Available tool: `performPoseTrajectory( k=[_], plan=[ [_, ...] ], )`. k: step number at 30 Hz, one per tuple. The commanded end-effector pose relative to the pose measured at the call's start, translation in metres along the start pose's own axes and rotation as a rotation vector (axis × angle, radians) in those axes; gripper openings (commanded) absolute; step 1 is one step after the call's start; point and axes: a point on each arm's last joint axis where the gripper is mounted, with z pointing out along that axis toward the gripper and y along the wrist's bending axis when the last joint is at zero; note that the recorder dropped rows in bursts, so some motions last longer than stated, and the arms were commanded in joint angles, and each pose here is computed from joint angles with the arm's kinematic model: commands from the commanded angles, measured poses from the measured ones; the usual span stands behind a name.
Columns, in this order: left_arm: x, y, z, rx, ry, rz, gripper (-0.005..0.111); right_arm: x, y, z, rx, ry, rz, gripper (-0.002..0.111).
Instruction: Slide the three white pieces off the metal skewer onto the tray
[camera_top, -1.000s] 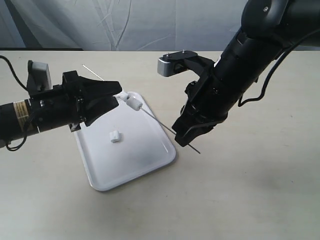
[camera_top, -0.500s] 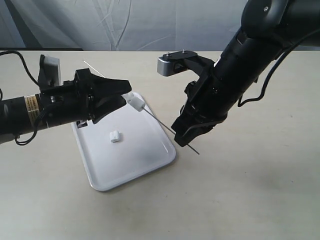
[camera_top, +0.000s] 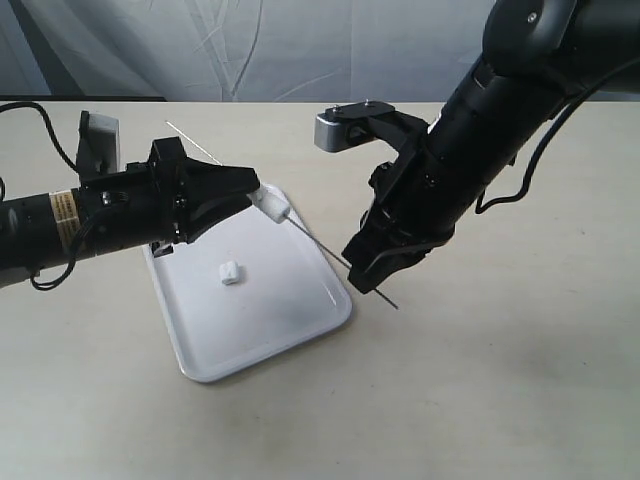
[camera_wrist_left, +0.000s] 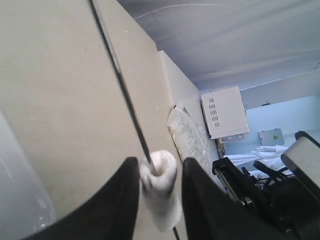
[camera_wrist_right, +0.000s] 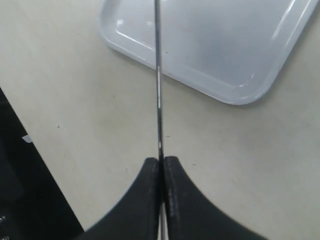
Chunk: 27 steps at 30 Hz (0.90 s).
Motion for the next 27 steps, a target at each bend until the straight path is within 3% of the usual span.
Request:
performPoseTrajectory(
  k=[1,16,27],
  plan=[
    [-0.001,-0.003,0.001,0.009,-0.014,0.003,0.025,0.0,0.002,-0.002,-0.01,-0.019,-0.001,-0.001],
    [-0.006,-0.002,0.001,-0.003,-0.067,-0.023,0.018,-0.001,0.003,-0.002,-0.017,-0.022,0.001,-0.001],
    [-0.019,0.001,-0.003,-0.019,-0.19,-0.045,0.018,0.003,0.006,-0.002,-0.047,0.015,0.001,-0.001]
  ],
)
